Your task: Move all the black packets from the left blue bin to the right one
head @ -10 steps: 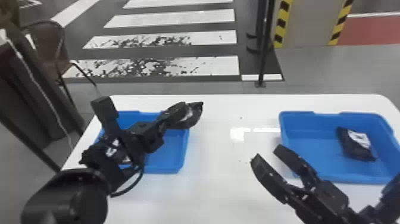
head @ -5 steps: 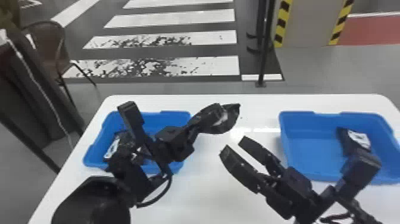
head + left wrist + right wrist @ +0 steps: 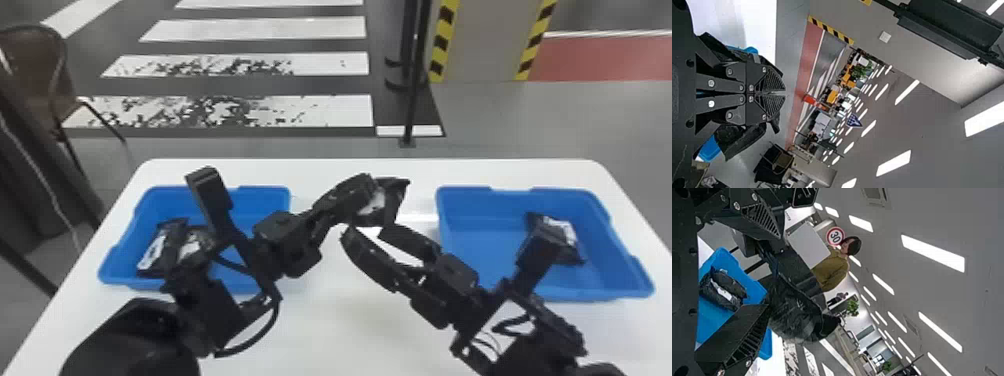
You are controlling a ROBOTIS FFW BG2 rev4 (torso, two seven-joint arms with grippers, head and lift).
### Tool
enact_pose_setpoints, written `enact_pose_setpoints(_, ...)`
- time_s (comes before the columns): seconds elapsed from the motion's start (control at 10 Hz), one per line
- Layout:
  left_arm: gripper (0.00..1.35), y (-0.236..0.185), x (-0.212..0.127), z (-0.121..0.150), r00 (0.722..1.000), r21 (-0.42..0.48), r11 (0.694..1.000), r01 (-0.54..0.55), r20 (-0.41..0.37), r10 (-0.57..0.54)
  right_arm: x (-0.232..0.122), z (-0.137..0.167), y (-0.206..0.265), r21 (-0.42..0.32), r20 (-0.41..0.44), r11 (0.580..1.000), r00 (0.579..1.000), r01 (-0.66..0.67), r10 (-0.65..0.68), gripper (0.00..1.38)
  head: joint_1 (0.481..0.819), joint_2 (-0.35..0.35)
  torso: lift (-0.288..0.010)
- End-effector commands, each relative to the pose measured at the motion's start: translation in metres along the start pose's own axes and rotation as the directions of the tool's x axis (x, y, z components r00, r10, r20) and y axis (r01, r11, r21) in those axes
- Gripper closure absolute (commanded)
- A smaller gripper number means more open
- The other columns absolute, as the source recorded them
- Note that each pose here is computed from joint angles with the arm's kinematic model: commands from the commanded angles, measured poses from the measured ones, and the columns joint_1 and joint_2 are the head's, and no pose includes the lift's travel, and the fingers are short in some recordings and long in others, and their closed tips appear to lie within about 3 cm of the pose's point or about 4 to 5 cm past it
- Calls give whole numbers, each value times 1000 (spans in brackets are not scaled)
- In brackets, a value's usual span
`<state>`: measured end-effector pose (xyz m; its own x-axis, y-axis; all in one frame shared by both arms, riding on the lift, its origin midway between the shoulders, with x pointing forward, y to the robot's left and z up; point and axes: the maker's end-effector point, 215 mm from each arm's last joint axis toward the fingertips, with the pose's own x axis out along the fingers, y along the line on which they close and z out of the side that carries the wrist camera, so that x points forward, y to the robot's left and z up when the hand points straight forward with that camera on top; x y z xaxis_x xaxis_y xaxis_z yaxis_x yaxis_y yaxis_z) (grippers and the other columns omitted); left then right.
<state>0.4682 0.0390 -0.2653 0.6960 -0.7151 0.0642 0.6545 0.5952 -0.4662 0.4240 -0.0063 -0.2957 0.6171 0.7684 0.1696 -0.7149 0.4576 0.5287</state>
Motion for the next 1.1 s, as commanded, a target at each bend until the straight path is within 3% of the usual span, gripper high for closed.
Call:
enact_pose_setpoints(0.0,1208,1,-2,5,1000,27,1000,-10,2,10,-7,-2,-21,-25,-15,999,999,44,-44,223,695,45,-140)
enact_pose_setpoints(0.3,1208,15,-12,6,999,31,999,-45,-9,45,-19,-1,-38,-29,-13,996,996,85,-85,223,695,24,-140)
enact_pose_setpoints(1.0,1208,21,-15,-11,996,26,997,-71,-56,73,-11,17,-24,-32,20,998,998,58,-58,225,695,30,-140)
